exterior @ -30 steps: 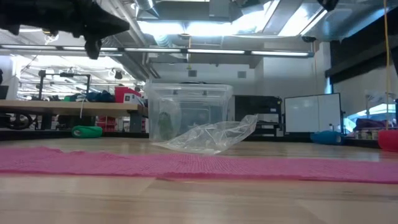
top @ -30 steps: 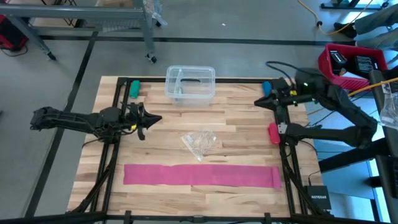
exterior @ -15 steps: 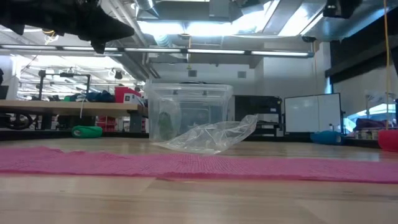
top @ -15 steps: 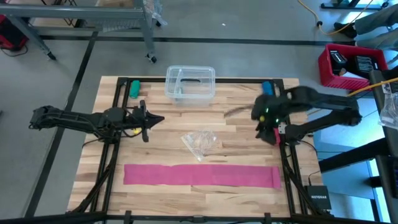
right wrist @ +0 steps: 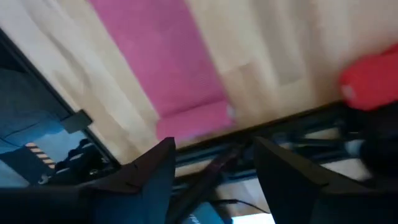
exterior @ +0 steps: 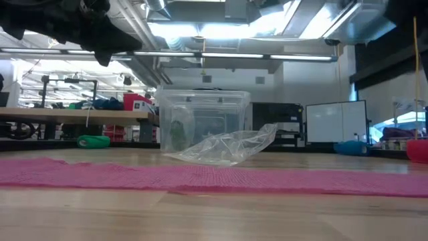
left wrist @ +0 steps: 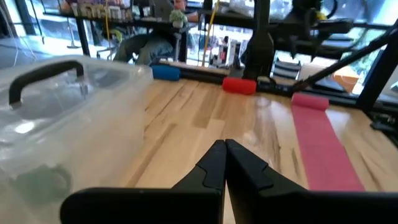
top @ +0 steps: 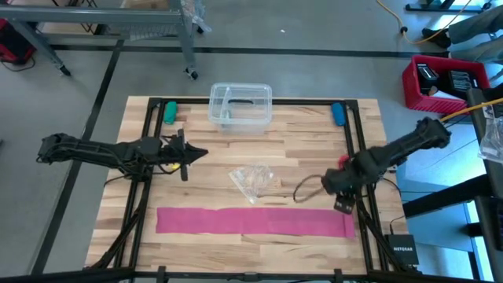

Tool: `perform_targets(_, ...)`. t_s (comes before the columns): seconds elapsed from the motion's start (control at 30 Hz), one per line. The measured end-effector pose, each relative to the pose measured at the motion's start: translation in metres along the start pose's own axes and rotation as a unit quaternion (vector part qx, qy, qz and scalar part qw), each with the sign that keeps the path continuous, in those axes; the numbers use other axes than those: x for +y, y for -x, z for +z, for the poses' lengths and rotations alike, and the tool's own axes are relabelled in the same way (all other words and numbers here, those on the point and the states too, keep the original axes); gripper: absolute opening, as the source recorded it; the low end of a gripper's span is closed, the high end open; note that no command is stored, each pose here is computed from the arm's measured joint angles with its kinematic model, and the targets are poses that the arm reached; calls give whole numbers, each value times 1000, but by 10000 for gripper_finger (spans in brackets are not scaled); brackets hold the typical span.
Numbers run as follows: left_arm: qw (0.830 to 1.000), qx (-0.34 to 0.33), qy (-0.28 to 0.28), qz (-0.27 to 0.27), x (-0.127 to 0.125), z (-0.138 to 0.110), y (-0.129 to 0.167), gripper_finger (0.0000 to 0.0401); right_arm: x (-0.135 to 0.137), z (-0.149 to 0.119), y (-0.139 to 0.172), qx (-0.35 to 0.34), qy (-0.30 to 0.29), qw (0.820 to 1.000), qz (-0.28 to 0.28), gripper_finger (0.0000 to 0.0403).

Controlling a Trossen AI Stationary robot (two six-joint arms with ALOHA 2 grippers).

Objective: Roll bandage
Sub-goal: Roll the pink bandage

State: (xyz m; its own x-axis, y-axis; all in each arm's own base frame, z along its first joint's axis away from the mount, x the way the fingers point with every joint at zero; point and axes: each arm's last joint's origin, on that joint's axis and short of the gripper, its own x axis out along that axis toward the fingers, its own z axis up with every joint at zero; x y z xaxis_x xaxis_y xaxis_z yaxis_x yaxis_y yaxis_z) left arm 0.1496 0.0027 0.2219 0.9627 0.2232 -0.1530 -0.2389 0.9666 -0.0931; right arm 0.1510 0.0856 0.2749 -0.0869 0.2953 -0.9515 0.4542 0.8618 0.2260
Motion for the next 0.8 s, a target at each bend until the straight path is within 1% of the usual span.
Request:
perform_targets(0.1,1000,3,17,0,0,-1,-1,1,13,-6,-18,-7,15,1000,25,217)
perform_targets(0.2,1000,3,18,0,0,-1,-1,1,25,-9,-38,-21,25,998,45,216)
perform_targets(0.27,1000,3,18,0,0,-1,-1,1,31,-11,-51,-11,14,999,40,216)
perform_targets(0.37,1000,3,20,0,0,-1,-1,1,37,-16,-66,11,-10,1000,9,216)
perform_targets(0.47,1000,5,23,0,0,-1,-1,1,44,-19,-78,35,-18,999,-2,216)
perform_targets(0.57,1000,4,27,1,0,-1,-1,1,47,-17,-87,58,-57,996,-21,216)
perform_targets(0.67,999,4,40,1,0,-1,-1,1,49,-15,-95,64,-103,992,-39,216)
perform_targets(0.8,998,9,54,2,0,-2,-1,1,51,-13,-101,20,-156,986,-59,216)
